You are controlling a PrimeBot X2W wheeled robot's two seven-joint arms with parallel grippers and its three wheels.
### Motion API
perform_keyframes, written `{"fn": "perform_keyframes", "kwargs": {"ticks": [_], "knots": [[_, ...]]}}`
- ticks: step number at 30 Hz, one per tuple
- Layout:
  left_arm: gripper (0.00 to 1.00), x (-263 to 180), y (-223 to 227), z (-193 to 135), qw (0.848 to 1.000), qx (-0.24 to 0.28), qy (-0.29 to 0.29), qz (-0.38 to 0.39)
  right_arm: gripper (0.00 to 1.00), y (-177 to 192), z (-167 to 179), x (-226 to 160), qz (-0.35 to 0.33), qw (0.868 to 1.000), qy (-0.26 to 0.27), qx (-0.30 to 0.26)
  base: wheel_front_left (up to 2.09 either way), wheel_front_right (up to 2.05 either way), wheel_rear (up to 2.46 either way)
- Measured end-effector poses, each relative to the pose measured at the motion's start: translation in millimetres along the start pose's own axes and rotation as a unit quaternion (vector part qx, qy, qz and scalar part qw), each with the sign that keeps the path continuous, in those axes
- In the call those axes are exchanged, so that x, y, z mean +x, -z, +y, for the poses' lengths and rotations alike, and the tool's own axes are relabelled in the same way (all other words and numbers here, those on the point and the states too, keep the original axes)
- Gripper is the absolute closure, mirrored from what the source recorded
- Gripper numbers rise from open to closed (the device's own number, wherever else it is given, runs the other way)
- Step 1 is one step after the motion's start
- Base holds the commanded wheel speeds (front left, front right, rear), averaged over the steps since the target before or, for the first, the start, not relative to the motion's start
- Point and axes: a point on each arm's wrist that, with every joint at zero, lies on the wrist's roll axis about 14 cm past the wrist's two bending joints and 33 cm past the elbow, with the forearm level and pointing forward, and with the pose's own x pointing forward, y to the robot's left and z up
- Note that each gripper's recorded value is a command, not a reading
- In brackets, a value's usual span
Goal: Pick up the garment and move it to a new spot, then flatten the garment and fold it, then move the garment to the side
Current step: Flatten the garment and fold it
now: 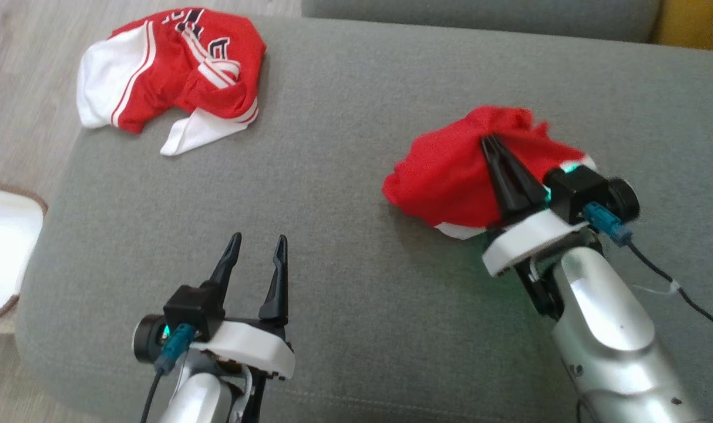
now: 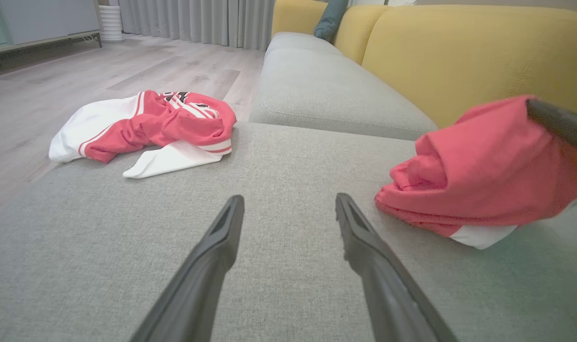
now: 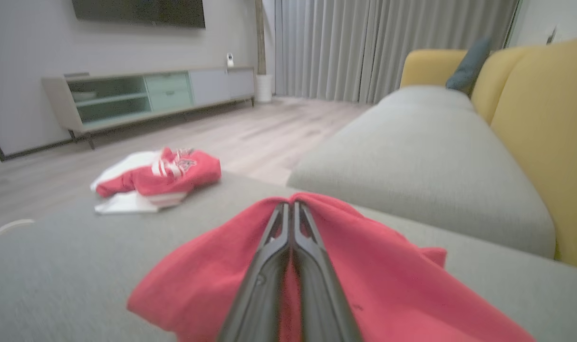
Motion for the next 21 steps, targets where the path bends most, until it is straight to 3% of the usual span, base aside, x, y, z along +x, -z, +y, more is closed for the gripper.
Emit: {"fn": "perform_keyframes", "kwargs": {"ticks": [4, 7, 13, 16, 21], "knots": [[0.0, -1.6, -6.4, -5.5, 1.0, 0.0, 0.009, -0.01, 1.0, -61.8, 9.9, -3.0, -0.093, 0.996, -0.009, 0.006, 0.0, 0.0, 0.0], [0.0, -8.0, -5.4, -7.8, 1.0, -0.001, 0.012, -0.009, 1.0, -80.2, 7.4, -13.7, -0.107, 0.994, 0.002, 0.016, 0.0, 0.0, 0.0], [0.0, -14.5, -0.9, -6.6, 1.0, -0.003, 0.01, -0.003, 1.0, -46.3, -18.5, -25.5, -0.043, 0.996, 0.051, 0.056, 0.0, 0.0, 0.0], [0.0, -14.6, 2.2, -4.2, 1.0, -0.003, 0.006, 0.002, 1.0, -13.8, -48.6, -26.1, 0.005, 0.994, 0.098, 0.058, 0.0, 0.0, 0.0], [0.0, -12.3, 6.8, 1.6, 1.0, -0.004, -0.004, 0.01, 1.0, 7.1, -90.0, -17.0, 0.038, 0.987, 0.15, 0.047, 0.0, 0.0, 0.0]]}}
